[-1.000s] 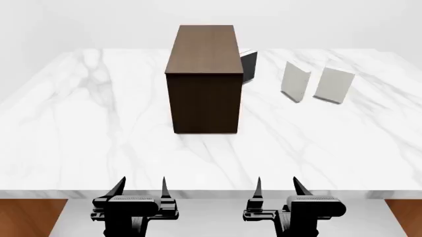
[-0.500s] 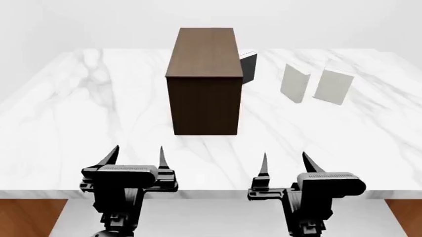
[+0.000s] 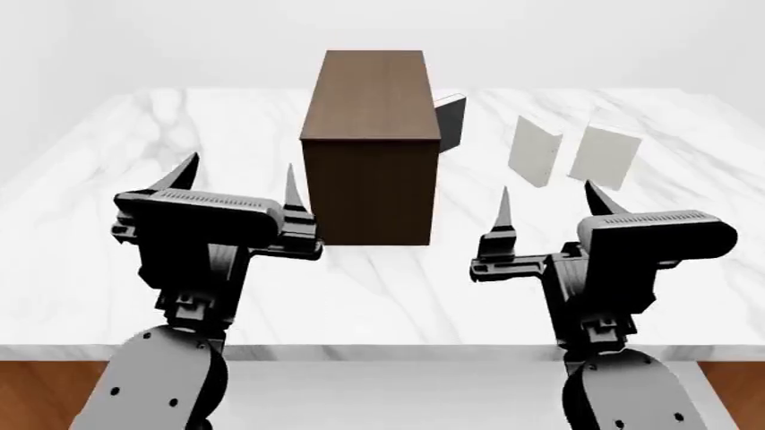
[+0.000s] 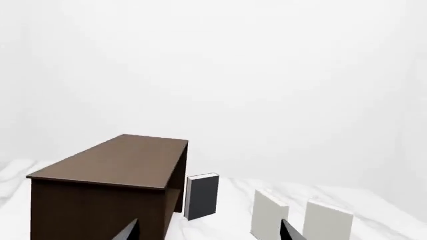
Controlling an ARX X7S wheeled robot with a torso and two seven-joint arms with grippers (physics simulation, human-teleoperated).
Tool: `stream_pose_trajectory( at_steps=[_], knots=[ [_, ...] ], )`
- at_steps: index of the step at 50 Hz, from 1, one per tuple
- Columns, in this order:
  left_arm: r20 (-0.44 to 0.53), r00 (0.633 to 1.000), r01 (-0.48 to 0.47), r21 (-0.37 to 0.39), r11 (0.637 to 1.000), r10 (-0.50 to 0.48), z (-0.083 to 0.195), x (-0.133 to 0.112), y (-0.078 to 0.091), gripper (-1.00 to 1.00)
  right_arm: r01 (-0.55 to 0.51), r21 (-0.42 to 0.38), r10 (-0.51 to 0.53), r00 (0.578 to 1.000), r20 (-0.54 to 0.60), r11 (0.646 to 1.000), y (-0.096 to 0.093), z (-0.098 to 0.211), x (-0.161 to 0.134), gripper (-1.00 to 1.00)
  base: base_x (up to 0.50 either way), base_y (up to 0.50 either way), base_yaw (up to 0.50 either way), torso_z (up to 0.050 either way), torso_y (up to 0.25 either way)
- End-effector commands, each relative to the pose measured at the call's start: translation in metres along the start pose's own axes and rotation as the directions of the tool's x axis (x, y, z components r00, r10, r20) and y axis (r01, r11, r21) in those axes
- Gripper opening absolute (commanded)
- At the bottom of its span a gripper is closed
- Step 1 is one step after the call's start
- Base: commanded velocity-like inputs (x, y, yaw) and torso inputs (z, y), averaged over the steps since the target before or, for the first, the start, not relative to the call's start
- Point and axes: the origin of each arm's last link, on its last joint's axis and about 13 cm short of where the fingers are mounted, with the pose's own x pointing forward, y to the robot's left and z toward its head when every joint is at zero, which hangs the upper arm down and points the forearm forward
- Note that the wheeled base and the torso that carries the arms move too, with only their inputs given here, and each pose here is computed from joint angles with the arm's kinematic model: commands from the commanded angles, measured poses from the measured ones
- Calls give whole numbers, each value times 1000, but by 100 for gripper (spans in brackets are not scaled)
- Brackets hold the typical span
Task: Pick up the book on the right and place it under the cabinet shelf.
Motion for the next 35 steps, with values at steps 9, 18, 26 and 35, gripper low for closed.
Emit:
stream_pose_trajectory(
  at_steps=[9, 18, 26, 35],
  knots=[
    [103, 994, -29, 68, 997, 22, 55, 29, 13, 100, 57, -22, -54, 990, 127, 998, -20, 57, 24, 100, 0, 0, 0, 0, 0],
    [130, 991, -39, 70, 997, 30, 76, 39, 17, 100, 91, -50, -80, 979, 188, 995, -29, 80, 34, 100, 0, 0, 0, 0, 0],
    [156, 987, -51, 66, 996, 41, 86, 41, 19, 100, 106, -78, -86, 970, 227, 991, -34, 97, 38, 100, 0, 0, 0, 0, 0],
    [159, 987, -51, 66, 997, 39, 89, 42, 20, 100, 107, -79, -86, 969, 231, 991, -33, 100, 38, 100, 0, -283, 0, 0, 0]
  ],
)
